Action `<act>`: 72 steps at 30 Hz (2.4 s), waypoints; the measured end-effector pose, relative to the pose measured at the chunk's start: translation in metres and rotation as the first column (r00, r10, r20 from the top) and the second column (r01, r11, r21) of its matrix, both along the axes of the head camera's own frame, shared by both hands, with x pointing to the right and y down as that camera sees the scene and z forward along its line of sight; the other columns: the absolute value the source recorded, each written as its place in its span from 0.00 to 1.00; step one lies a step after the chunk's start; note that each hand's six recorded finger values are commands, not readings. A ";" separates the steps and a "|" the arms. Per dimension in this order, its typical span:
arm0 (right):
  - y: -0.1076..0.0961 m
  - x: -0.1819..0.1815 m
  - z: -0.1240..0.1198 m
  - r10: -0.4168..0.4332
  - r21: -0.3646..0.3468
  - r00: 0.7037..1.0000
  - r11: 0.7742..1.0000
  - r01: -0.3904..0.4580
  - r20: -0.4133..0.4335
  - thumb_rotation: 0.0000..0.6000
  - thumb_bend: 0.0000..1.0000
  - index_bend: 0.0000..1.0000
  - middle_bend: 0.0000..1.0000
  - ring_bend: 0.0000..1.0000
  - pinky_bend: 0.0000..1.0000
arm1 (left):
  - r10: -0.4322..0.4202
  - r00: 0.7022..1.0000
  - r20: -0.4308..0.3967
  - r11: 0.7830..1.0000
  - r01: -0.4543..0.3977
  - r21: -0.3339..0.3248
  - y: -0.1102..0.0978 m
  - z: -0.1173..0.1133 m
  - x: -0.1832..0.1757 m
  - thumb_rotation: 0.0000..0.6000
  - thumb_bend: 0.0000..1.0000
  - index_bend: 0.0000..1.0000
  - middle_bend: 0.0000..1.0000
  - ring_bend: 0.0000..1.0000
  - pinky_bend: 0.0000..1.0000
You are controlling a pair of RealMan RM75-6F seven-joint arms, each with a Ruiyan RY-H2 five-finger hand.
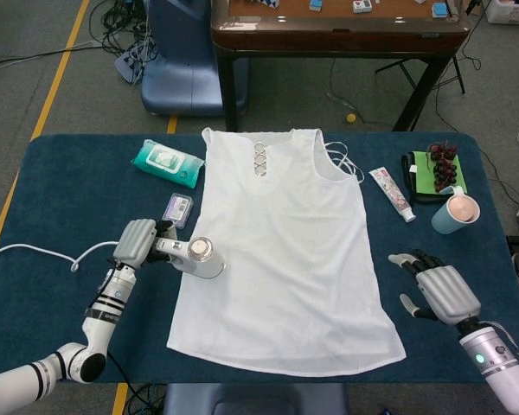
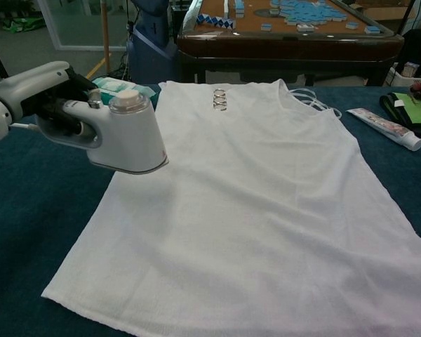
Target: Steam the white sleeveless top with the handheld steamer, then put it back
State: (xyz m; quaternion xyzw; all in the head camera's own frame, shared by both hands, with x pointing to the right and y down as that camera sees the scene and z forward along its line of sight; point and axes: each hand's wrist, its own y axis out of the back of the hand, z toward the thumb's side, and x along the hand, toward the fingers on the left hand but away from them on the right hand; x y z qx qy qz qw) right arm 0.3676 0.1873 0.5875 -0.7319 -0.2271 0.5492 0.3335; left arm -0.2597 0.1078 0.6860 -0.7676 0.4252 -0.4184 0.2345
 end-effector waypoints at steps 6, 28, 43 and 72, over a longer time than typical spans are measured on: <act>0.015 -0.031 0.020 -0.091 -0.071 0.992 0.993 0.097 0.087 1.00 0.61 0.05 0.15 0.06 0.16 | 0.055 0.998 0.001 0.998 -0.055 0.029 0.001 0.009 0.030 1.00 0.25 0.87 0.78 0.68 0.62; 0.054 -0.102 0.091 -0.259 -0.148 0.935 0.943 0.299 0.241 0.77 0.24 0.04 0.14 0.00 0.02 | 0.109 0.994 0.011 0.993 -0.109 0.039 0.004 0.054 0.092 1.00 0.25 0.87 0.78 0.68 0.62; 0.062 -0.117 0.116 -0.274 -0.167 0.931 0.933 0.318 0.242 0.77 0.24 0.04 0.14 0.00 0.02 | 0.107 0.993 0.051 0.994 -0.108 0.025 0.011 0.072 0.075 1.00 0.25 0.87 0.78 0.68 0.62; 0.074 -0.104 0.121 -0.245 -0.184 0.942 0.940 0.289 0.229 0.77 0.24 0.04 0.13 0.00 0.02 | 0.120 0.993 -0.012 0.992 -0.119 0.038 0.017 0.063 0.105 1.00 0.25 0.87 0.78 0.68 0.62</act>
